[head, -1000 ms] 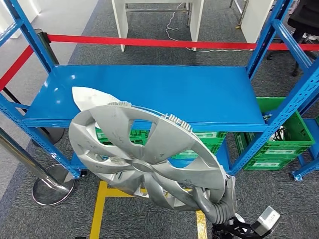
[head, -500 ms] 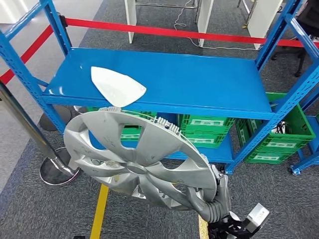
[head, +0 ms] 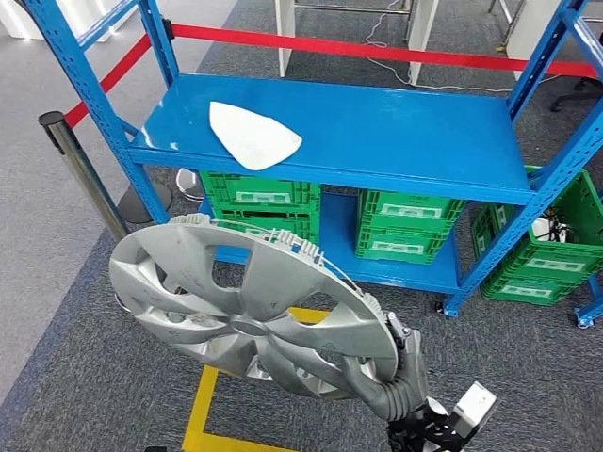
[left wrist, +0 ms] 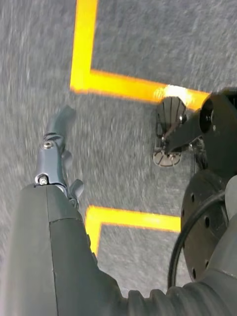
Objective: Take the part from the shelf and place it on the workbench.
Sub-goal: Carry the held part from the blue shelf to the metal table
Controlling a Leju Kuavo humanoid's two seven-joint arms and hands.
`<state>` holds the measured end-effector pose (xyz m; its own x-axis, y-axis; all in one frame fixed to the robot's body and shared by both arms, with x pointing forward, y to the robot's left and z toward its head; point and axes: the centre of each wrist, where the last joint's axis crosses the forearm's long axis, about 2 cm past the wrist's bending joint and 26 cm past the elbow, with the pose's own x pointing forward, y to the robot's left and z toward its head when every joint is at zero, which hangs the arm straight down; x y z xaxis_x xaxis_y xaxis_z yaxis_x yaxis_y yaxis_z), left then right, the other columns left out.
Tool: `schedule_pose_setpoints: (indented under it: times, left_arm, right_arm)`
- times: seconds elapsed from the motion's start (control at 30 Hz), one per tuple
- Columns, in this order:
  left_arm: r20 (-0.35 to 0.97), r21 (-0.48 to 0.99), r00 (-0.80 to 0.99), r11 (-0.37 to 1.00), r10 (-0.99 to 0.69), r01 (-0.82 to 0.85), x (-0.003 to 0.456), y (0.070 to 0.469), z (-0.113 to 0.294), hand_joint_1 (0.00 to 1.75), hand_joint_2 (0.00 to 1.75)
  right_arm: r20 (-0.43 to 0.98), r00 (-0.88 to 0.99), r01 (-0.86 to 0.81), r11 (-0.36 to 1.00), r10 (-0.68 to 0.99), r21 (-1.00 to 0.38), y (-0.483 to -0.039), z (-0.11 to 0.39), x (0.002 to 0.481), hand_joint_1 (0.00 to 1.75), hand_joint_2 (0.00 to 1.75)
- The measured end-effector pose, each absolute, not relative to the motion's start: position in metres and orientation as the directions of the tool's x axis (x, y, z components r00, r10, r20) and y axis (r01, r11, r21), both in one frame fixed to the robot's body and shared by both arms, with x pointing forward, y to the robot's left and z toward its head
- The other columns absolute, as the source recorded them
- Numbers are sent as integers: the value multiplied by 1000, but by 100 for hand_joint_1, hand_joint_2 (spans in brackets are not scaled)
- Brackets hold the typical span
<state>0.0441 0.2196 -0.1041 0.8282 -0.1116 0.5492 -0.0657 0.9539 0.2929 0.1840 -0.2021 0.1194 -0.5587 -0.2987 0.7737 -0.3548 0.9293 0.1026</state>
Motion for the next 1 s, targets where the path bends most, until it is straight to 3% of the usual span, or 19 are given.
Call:
schedule_pose_setpoints:
  times: [1.0]
  left_arm:
    - [566, 284, 815, 957, -120, -57, 43, 222, -105, 0, 175]
  right_arm:
    - [774, -562, -369, 926, -290, 79, -202, 120, 183, 175, 175]
